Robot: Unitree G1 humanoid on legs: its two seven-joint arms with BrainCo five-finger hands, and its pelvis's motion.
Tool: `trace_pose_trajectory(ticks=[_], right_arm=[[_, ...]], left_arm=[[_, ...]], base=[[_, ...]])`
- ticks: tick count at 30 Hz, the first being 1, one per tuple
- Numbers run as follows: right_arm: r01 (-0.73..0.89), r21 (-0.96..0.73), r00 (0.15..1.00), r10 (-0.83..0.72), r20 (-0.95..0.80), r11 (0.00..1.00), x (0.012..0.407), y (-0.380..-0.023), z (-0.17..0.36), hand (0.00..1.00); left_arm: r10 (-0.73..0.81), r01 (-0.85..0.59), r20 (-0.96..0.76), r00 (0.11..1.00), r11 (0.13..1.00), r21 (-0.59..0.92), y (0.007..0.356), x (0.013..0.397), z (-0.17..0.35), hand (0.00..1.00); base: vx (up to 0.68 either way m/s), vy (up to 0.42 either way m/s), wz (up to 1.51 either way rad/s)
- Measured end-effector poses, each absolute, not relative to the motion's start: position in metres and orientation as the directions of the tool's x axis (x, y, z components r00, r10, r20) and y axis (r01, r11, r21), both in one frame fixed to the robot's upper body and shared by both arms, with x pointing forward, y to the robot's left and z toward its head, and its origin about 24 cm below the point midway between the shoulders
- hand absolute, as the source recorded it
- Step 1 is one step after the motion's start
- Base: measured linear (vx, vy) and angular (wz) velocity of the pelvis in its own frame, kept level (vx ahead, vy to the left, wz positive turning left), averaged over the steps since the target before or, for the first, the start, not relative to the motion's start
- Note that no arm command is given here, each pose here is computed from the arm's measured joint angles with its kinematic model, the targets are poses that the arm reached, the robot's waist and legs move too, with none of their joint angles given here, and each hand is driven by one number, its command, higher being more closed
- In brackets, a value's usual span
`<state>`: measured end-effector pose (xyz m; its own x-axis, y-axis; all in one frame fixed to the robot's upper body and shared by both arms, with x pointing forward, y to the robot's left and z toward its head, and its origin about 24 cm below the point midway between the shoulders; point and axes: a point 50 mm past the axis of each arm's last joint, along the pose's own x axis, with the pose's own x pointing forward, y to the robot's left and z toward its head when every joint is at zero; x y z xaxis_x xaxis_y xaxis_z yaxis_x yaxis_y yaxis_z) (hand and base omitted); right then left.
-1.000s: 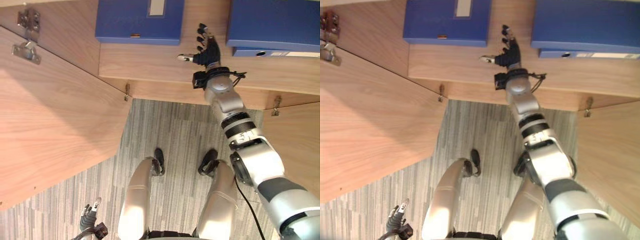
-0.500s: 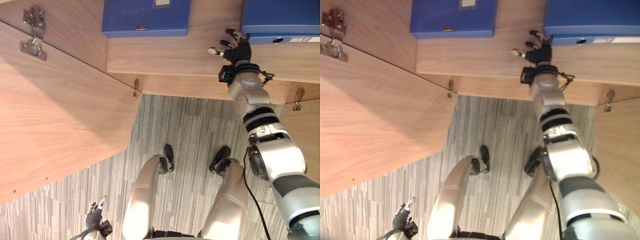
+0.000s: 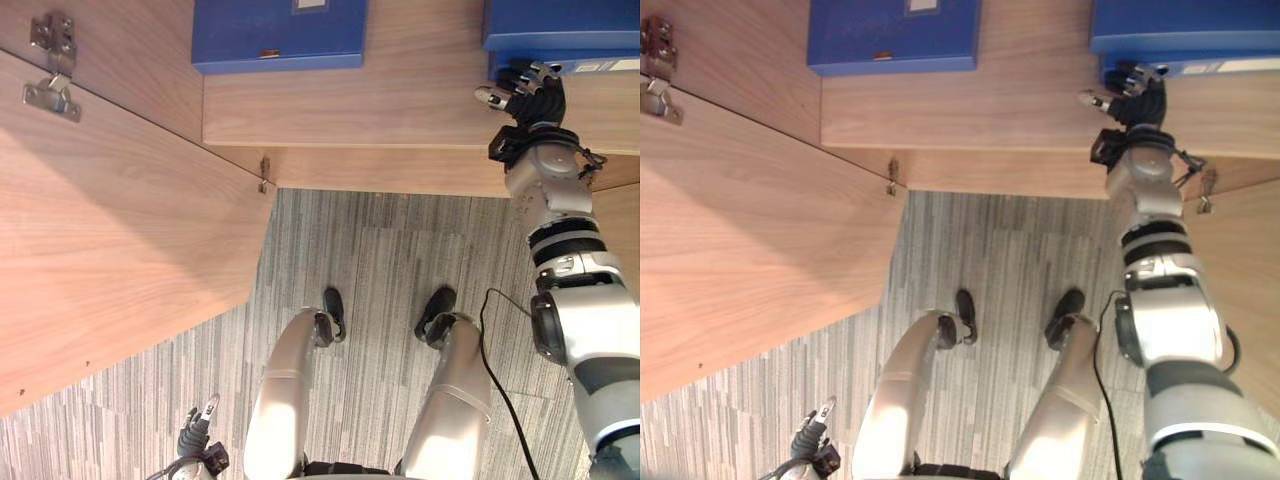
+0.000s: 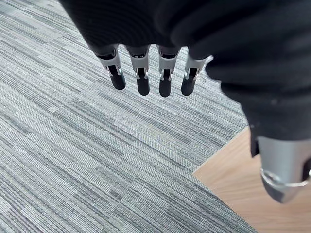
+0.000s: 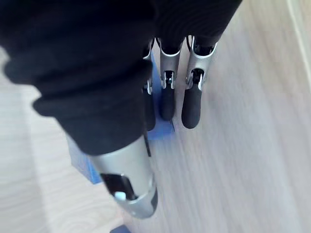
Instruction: Walk over to the cabinet, pick up the folder, carry it to the office cabinet, place the folder inside the office cabinet, then close the office cabinet door
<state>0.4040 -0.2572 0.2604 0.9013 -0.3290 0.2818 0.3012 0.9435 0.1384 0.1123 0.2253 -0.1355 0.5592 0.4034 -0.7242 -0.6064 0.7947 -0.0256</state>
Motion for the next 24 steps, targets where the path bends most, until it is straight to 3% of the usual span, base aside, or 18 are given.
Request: trace_pose_trajectory(ticks=[7,12,17,24], right_arm=[[0.253,0.131,0.918,-0.280,0.281,0.959,0.407,-0.245,0.255,0.00],[0.157,-0.189,0.950,-0.096,0.296,0.969,0.411,-0.222,0.253,0.00],[0.079,-0.514,0.961,0.072,0.267,0.854,0.412,-0.197,0.248,0.00],[0.039,-0.763,0.964,0.176,0.198,0.645,0.411,-0.178,0.236,0.00]], left_arm=[[0.403,-0.606,-0.723,0.561,0.795,-0.027,0.225,0.113,-0.135,0.00],[0.399,-0.602,-0.722,0.565,0.798,-0.030,0.226,0.113,-0.135,0.00],[0.385,-0.594,-0.725,0.571,0.804,-0.040,0.226,0.113,-0.135,0.00],[0.382,-0.598,-0.733,0.562,0.800,-0.042,0.227,0.111,-0.137,0.00]], base=[[0.01,0.016,-0.03],[0.00,0.011,-0.03],[0.00,0.000,-0.05],[0.01,0.004,-0.04]])
